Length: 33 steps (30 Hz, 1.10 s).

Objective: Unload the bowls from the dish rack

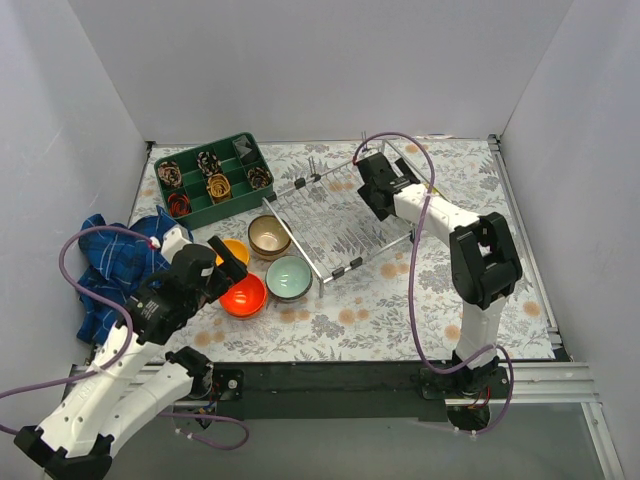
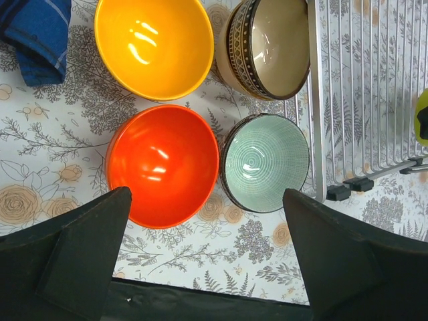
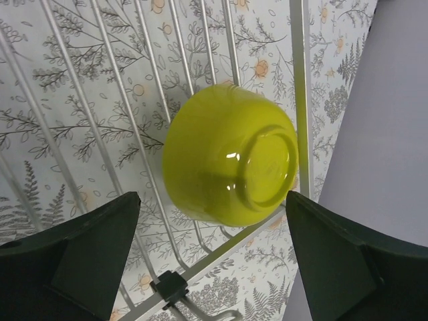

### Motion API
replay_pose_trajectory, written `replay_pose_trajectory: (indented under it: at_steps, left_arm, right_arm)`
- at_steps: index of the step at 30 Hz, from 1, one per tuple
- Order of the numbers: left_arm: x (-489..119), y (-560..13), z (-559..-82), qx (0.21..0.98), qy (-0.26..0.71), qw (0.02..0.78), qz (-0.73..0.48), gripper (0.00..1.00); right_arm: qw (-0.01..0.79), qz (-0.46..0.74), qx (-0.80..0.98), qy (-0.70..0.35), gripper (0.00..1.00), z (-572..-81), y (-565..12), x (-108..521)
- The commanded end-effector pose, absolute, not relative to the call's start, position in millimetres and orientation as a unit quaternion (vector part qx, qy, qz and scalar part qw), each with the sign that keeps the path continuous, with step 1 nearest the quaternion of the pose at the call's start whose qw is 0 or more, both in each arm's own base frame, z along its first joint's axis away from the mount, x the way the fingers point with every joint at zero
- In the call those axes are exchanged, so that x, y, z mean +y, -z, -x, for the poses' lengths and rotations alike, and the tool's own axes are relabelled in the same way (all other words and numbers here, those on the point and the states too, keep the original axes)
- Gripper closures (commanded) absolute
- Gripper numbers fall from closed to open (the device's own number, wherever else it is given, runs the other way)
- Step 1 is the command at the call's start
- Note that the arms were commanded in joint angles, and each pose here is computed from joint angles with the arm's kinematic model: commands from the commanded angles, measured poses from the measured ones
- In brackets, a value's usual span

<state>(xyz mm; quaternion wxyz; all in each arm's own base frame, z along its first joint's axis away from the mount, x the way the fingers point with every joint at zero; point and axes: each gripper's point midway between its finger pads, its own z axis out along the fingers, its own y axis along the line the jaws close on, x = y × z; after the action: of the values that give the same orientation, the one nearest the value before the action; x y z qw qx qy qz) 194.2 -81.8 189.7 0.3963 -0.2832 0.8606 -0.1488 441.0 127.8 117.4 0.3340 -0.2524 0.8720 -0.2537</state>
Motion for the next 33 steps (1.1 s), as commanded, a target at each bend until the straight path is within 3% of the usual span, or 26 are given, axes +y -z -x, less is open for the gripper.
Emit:
replay_pose_trajectory:
  at_steps: [1, 11, 27, 33]
  left_arm:
    - [-87.9, -199.3, -202.4, 0.859, 0.159, 0.410, 0.264, 0.02]
    - [-92.1, -196.4, -206.3, 0.863, 0.159, 0.409, 0.251, 0.02]
    - [-94.5, -195.3, -205.5, 0.865, 0.163, 0.407, 0.243, 0.02]
    - [-95.4, -197.3, -206.3, 0.863, 0.167, 0.410, 0.243, 0.02]
  right_arm:
    - [0.361, 0.243, 0.859, 0.271, 0.02, -465.6, -135.9, 120.1]
    - [0.336, 0.272, 0.861, 0.268, 0.03, -473.2, -105.4, 113.7]
    - [0.269, 0.330, 0.872, 0.242, 0.03, -444.6, -51.5, 110.6]
    - [0.280, 0.324, 0.867, 0.255, 0.16, -441.5, -66.7, 106.5]
